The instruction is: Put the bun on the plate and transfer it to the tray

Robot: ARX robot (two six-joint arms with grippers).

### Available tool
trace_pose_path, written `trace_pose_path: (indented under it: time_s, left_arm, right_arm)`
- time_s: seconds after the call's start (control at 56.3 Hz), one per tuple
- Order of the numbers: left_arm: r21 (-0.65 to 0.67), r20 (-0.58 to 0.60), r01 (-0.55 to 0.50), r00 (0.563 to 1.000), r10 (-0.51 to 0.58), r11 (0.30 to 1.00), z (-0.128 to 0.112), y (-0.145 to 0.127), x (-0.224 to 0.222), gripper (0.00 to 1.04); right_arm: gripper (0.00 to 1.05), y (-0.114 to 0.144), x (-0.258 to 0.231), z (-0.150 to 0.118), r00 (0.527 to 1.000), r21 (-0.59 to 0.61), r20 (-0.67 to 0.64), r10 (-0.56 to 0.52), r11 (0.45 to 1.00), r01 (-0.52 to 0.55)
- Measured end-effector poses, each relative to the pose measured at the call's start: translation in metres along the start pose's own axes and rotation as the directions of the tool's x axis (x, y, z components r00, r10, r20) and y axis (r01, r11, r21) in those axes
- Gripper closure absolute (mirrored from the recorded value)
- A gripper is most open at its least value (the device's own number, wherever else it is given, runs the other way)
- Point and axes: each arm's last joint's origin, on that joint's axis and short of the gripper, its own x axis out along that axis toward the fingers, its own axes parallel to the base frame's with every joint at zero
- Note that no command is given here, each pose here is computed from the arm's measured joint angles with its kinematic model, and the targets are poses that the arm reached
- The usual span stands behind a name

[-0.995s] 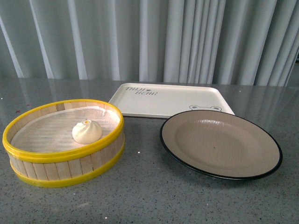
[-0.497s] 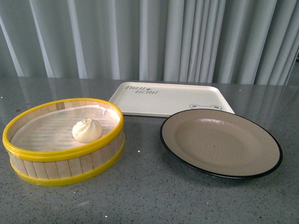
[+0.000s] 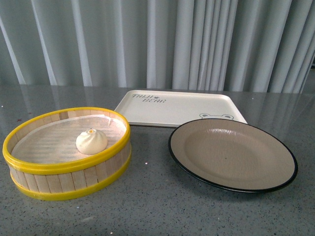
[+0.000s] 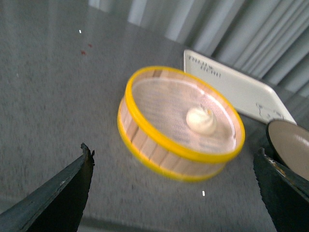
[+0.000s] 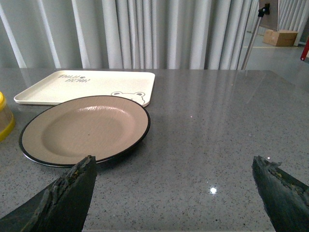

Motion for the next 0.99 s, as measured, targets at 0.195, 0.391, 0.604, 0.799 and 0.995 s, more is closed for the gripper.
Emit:
trace_pose_path:
  time_s: [0.195,0.391,0.604,0.799,0.995]
  left_arm:
    - [0.058,0.034,0.086,0.996,-0.088,0.995,0.042,-0.004,0.062,0.07]
    - [0.239,-0.103,0.243,0.969,-0.225,0.94,0.05,-0.023,0.142,0.07]
    - [0.351,-0.197,0.215,0.968,-0.153,0.911,0.039,-0.026,0.202,0.07]
    - [0.448,-0.234,0.283,0.953,-0.194,0.848,0.031,-0.041,0.216,0.07]
    - [0.499,-0.273,0.328,0.938,-0.214,0.802,0.019,-0.051,0.219,0.07]
  right_arm:
    - [0.08,0.0,0.0,0.0,1.0,0.0,0.0,0.001,1.0,-0.001]
    - [0.08,0.0,0.0,0.0,1.0,0.0,0.0,0.0,1.0,0.0]
    - [0.08,0.0,0.0,0.0,1.0,0.0,0.0,0.0,1.0,0.0]
    - [0.08,0.0,0.0,0.0,1.0,0.0,0.0,0.0,1.0,0.0]
    - [0.08,0.0,0.0,0.0,1.0,0.0,0.0,0.0,1.0,0.0]
